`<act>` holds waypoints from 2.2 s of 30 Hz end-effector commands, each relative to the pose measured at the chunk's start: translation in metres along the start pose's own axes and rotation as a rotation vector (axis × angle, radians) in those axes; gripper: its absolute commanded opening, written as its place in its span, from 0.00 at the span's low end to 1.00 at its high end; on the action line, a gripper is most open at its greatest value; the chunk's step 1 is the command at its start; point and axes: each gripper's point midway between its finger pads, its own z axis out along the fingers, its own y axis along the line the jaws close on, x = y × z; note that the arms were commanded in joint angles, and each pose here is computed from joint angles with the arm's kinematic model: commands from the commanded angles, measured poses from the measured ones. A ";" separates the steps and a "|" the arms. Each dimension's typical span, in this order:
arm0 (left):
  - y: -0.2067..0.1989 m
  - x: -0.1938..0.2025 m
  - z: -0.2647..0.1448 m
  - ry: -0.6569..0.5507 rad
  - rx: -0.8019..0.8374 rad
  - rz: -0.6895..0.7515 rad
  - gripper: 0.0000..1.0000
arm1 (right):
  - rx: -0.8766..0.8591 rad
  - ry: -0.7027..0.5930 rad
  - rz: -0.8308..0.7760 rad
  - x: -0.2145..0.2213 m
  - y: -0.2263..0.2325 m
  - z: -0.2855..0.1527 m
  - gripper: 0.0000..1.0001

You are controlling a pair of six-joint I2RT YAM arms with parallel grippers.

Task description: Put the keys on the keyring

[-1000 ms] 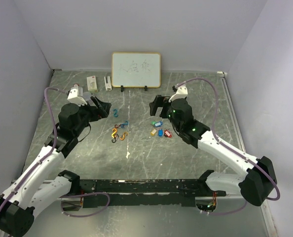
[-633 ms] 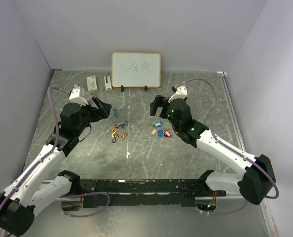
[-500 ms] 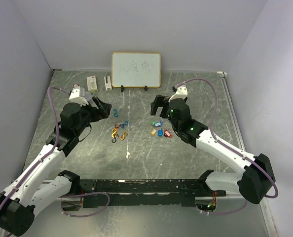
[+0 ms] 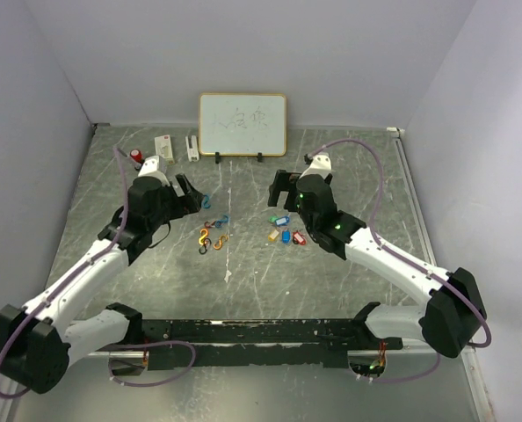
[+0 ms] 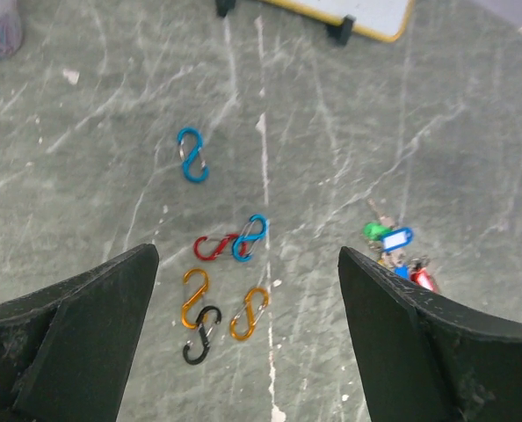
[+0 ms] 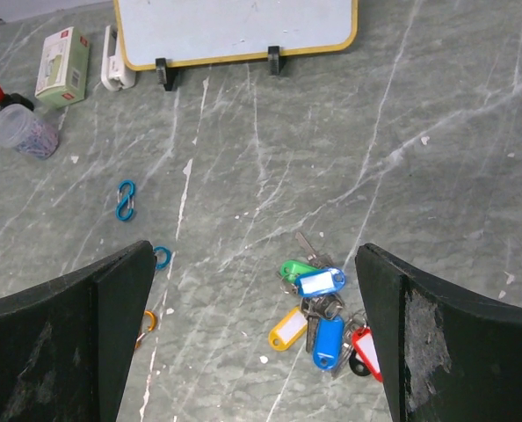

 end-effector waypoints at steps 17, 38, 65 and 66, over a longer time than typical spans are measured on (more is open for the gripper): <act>0.024 0.038 0.092 0.134 -0.228 0.138 0.93 | 0.031 -0.018 0.007 -0.010 -0.002 -0.002 1.00; 0.031 0.075 0.155 0.187 -0.361 0.249 0.93 | 0.074 -0.028 -0.025 -0.009 -0.015 0.004 1.00; 0.053 0.094 0.173 0.229 -0.349 0.243 0.87 | 0.093 -0.028 -0.018 -0.009 -0.021 0.005 1.00; 0.053 0.096 0.174 0.232 -0.347 0.244 0.87 | 0.093 -0.029 -0.017 -0.009 -0.021 0.005 1.00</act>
